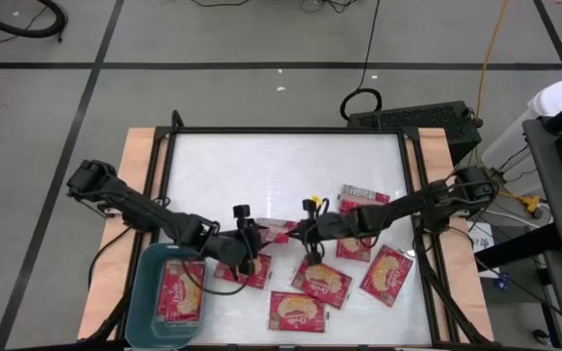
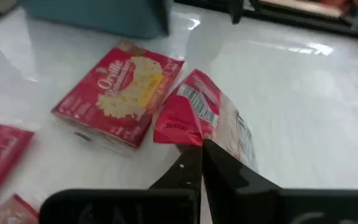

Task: Sort popcorn bags into baskets
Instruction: Put the red popcorn bag into the blue bin

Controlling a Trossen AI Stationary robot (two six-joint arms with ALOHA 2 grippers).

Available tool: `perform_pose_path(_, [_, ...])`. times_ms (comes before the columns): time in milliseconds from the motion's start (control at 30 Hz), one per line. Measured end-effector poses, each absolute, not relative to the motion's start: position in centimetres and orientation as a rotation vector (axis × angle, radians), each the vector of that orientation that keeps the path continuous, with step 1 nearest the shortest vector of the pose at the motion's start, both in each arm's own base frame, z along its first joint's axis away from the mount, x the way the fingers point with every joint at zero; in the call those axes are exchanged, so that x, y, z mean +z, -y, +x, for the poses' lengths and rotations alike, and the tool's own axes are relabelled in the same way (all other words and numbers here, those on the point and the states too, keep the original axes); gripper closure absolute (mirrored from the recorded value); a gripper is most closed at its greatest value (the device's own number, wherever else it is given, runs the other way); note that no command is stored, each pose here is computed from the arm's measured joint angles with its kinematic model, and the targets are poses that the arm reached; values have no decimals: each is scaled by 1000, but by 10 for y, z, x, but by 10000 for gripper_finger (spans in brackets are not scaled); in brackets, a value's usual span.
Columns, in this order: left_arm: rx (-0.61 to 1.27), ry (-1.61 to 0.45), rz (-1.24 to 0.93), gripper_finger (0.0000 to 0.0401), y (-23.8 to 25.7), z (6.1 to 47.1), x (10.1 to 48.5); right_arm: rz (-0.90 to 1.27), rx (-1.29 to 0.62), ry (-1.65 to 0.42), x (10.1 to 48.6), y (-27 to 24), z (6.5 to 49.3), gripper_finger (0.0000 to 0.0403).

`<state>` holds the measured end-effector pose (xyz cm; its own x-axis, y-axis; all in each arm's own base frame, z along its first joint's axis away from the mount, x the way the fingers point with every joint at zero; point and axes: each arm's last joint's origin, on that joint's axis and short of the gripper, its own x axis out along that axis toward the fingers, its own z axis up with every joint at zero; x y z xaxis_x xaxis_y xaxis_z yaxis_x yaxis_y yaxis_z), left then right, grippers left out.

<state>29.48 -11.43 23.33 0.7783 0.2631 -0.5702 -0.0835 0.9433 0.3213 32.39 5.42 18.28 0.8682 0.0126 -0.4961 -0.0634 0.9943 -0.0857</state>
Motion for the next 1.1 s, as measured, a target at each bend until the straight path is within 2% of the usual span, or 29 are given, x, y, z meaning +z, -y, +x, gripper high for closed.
perform_pose_path(167, [208, -701, 284, 143, 114, 302, 217, 37, 53, -504, 188, -37, 326, 403])
perform_pose_path(333, [248, -760, 281, 136, 109, 312, 196, 102, 36, -498, 189, -28, 327, 403])
perform_pose_path(433, [314, -790, 287, 158, 100, 317, 185, 142, 41, -499, 189, -25, 327, 403])
perform_pose_path(533, [355, -803, 265, 198, 91, 320, 181, 156, 33, -496, 189, -23, 327, 403])
perform_pose_path(767, [370, -802, 245, 349, 83, 322, 185, 171, 25, -491, 191, -23, 327, 403])
perform_pose_path(833, [369, -798, 243, 380, 83, 322, 185, 184, 22, -483, 194, -22, 326, 403])
perform_pose_path(967, [369, -789, 232, 375, 84, 322, 186, 186, 17, -460, 205, -22, 321, 391])
perform_pose_path(1100, [363, -769, 204, 366, 86, 316, 196, 183, -21, -451, 219, -22, 311, 358])
